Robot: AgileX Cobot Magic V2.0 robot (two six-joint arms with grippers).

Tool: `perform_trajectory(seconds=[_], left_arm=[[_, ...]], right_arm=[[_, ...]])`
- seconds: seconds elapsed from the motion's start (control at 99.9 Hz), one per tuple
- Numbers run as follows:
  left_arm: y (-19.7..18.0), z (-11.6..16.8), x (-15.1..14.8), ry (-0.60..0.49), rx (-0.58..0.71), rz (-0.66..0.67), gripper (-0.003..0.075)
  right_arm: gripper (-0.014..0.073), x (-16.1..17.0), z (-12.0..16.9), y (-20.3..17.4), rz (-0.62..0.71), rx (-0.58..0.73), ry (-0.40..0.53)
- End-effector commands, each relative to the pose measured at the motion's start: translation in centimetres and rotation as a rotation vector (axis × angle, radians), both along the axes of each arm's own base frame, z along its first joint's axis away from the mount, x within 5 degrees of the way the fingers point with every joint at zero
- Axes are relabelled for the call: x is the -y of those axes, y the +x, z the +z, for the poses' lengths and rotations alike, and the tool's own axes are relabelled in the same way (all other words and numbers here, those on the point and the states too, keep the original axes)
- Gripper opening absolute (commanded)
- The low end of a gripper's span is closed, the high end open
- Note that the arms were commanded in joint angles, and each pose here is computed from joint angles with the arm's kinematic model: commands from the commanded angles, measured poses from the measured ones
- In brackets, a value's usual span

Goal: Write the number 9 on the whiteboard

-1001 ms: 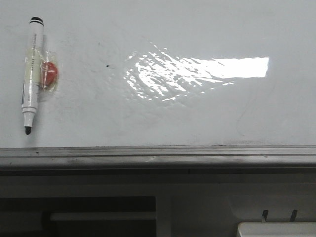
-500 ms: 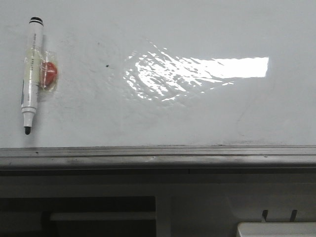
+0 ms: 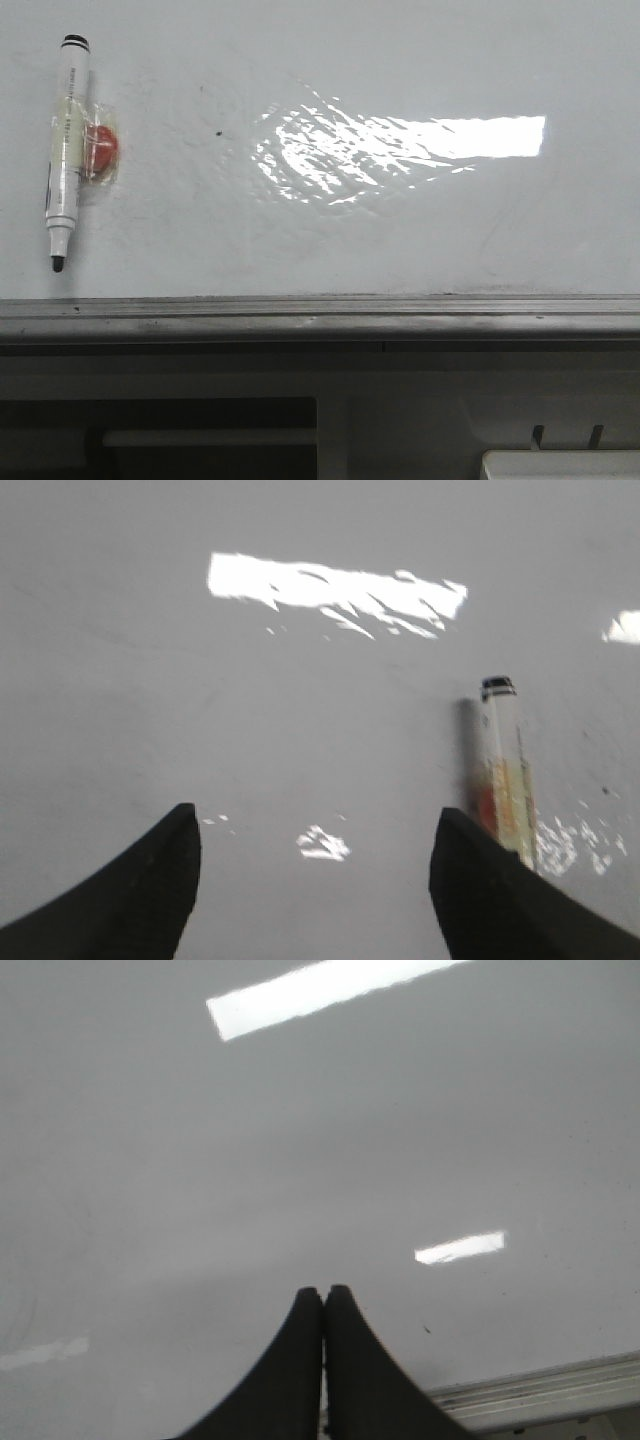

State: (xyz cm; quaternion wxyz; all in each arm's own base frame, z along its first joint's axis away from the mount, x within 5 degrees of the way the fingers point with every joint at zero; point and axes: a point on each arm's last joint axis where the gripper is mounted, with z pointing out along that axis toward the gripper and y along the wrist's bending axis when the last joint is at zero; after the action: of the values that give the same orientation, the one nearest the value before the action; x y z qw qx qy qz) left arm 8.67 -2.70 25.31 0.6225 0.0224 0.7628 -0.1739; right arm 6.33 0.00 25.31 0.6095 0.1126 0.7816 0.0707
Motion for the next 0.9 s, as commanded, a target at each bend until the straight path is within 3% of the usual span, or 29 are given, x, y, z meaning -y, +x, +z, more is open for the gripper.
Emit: perform_trajectory(seconds=[0.0, 0.31, 0.89], left_arm=[[0.8, 1.3, 1.0, -0.045, 0.037, -0.065, 0.0452], [2.4, 1.0, 4.6, -0.019, 0.073, -0.268, 0.0452], [5.8, -1.0, 7.1, 0.011, 0.015, -0.256, 0.0452]], right_arm=[[-0.0069, 0.1, 1.5, 0.2, -0.015, 0.081, -0.008], [-0.0069, 0.1, 1.5, 0.2, -0.015, 0.080, -0.008], [-0.0069, 0.1, 1.5, 0.2, -0.015, 0.080, -0.008]])
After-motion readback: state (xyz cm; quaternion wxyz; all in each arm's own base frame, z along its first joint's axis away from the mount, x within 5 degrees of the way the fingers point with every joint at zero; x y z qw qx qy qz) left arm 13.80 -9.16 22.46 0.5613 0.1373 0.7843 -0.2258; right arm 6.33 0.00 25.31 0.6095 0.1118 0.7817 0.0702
